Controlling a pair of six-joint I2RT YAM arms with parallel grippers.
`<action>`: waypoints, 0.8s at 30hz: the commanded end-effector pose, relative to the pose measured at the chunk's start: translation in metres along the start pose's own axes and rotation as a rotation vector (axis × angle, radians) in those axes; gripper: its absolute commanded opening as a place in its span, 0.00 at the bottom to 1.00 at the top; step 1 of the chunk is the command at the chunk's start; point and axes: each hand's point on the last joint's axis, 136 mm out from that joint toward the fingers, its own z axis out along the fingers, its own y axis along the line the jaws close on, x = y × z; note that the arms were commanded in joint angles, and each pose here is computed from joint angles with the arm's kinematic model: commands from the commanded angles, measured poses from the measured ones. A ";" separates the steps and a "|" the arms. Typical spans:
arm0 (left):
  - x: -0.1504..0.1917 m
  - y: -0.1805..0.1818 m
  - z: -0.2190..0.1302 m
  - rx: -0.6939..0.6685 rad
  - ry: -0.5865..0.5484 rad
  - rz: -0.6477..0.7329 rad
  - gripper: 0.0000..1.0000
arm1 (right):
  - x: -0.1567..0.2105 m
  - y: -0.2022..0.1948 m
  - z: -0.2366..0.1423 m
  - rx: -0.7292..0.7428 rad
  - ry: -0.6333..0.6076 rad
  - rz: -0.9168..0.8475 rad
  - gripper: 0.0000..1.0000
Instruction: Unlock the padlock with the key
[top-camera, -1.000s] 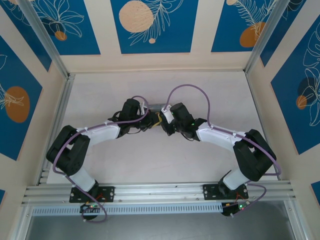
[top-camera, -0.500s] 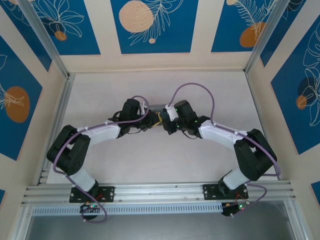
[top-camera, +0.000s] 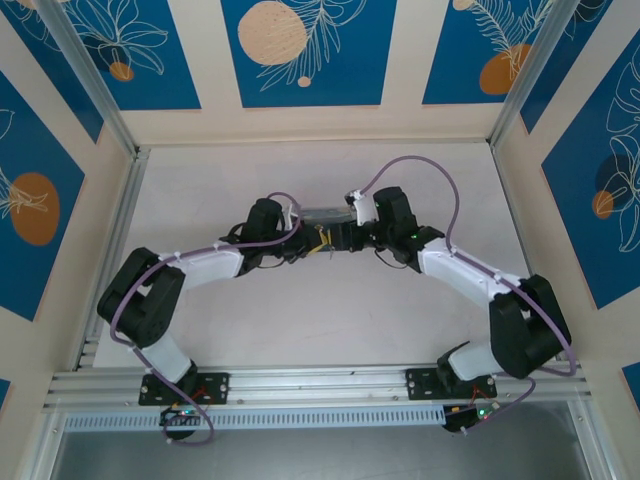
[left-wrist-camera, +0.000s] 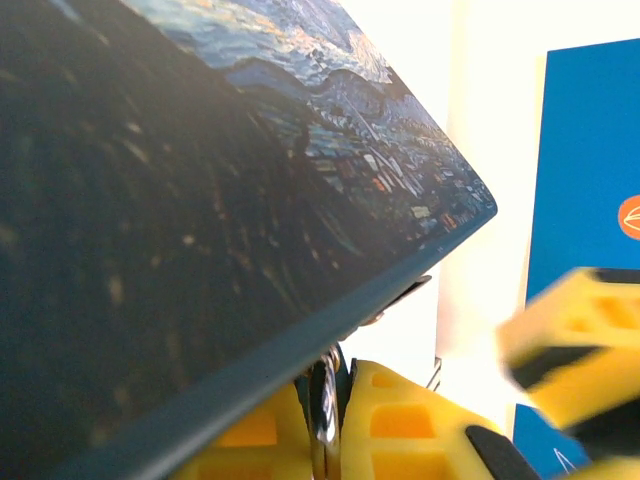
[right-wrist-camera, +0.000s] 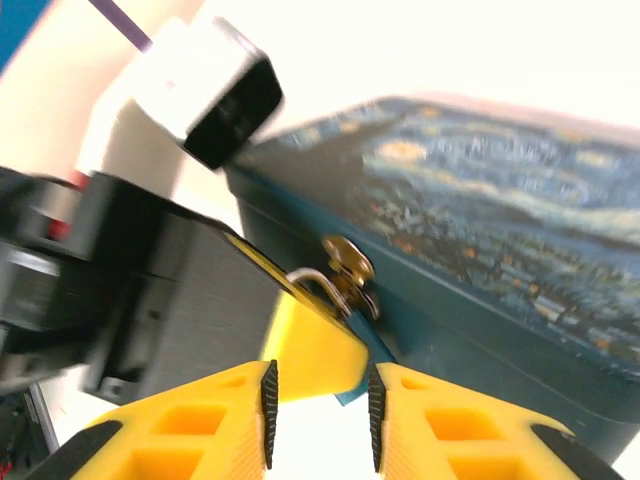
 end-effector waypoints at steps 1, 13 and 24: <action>-0.001 -0.014 0.001 0.041 0.007 0.047 0.00 | 0.001 -0.007 -0.007 0.045 -0.027 0.017 0.33; -0.002 -0.018 -0.002 0.042 0.003 0.055 0.00 | 0.024 -0.013 0.007 0.065 0.030 0.052 0.32; -0.002 -0.019 -0.002 0.045 0.004 0.055 0.00 | 0.040 -0.017 0.016 0.115 0.080 -0.003 0.34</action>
